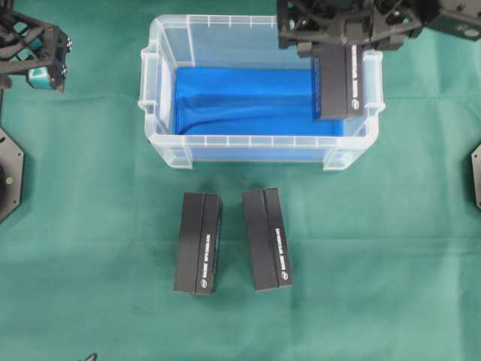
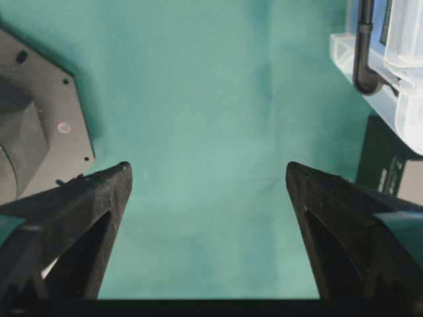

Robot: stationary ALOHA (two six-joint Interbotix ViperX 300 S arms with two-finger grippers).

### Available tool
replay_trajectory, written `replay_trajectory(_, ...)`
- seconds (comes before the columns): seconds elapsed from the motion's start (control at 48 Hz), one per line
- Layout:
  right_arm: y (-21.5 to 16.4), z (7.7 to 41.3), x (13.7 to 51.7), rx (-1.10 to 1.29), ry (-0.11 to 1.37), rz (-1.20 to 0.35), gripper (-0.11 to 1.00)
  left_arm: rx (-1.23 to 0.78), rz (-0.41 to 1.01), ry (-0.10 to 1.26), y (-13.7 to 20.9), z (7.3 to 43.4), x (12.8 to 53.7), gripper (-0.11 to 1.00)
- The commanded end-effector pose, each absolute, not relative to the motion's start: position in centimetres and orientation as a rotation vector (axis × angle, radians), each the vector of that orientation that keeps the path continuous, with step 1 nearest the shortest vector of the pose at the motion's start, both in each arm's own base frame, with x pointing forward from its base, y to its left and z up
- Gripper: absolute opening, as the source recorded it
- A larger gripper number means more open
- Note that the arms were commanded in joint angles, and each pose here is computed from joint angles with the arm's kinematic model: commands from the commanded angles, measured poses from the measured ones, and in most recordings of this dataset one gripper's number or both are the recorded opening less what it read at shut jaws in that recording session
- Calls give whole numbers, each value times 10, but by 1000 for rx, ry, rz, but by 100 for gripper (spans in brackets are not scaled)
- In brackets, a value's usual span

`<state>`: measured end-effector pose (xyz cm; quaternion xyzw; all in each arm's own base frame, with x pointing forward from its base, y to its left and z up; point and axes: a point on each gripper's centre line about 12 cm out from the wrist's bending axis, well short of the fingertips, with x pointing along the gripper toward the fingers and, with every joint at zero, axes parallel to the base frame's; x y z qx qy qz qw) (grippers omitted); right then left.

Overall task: Take out the box from the case.
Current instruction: 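Lift the right black box up out of the case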

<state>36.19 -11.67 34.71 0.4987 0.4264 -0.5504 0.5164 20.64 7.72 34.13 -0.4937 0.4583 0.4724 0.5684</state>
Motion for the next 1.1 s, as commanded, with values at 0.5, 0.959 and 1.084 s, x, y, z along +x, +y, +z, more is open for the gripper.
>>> replay_trajectory(0.5,-114,394,349,1209,960,-1281,64,-1160,1101,1055,77,347,205,95)
replay_trajectory(0.959,-113,394,350,1209,961,-1282,64,-1159,1105,1062,77,347,204,95)
replay_trajectory(1.084,-113,394,349,1210,959,-1281,64,-1159,1105,1062,77,347,204,95)
